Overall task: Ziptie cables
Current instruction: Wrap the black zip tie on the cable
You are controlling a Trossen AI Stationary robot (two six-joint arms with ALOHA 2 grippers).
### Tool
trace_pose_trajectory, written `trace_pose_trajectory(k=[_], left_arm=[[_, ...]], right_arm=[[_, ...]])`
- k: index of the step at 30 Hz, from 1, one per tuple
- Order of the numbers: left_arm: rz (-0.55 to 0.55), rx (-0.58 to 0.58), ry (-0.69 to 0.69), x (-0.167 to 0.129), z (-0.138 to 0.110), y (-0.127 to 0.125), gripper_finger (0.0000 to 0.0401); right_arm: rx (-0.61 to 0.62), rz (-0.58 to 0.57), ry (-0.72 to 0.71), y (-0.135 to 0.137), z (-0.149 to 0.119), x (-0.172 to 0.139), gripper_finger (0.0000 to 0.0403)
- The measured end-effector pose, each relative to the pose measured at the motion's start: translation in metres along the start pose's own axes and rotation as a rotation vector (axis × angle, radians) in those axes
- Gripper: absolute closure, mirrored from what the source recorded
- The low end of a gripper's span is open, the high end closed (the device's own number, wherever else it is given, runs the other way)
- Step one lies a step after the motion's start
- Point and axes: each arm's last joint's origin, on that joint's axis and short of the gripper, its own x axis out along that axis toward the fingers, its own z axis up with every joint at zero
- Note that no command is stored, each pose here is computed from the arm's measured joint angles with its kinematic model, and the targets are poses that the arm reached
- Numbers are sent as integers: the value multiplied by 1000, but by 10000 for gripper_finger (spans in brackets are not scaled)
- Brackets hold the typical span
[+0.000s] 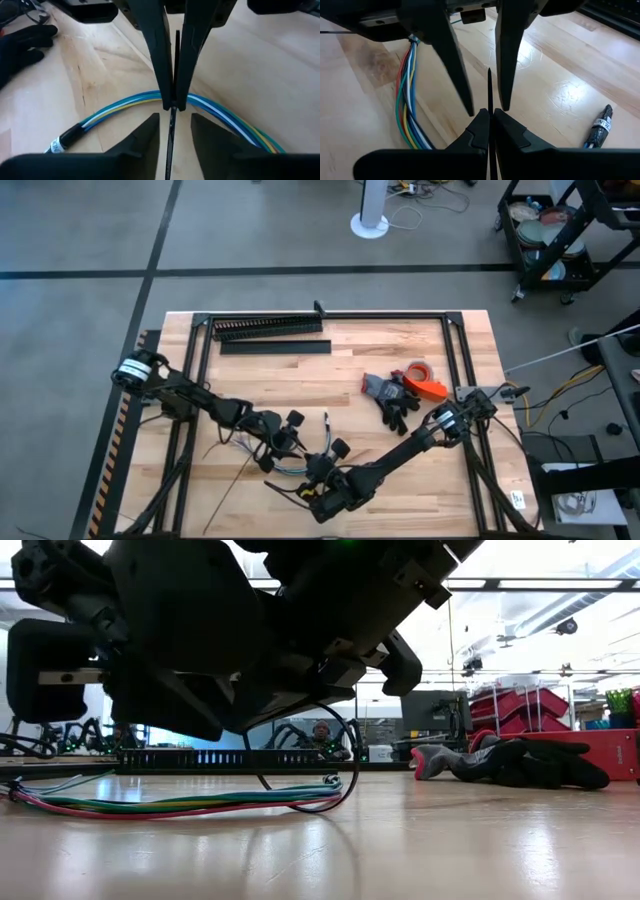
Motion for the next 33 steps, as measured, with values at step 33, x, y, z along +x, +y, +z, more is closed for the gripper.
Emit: trace_pose_trajectory(k=[33], left_arm=[[41,35,63,-1,-1,1,400]], right_arm=[[20,6,8,0,0,0,403]])
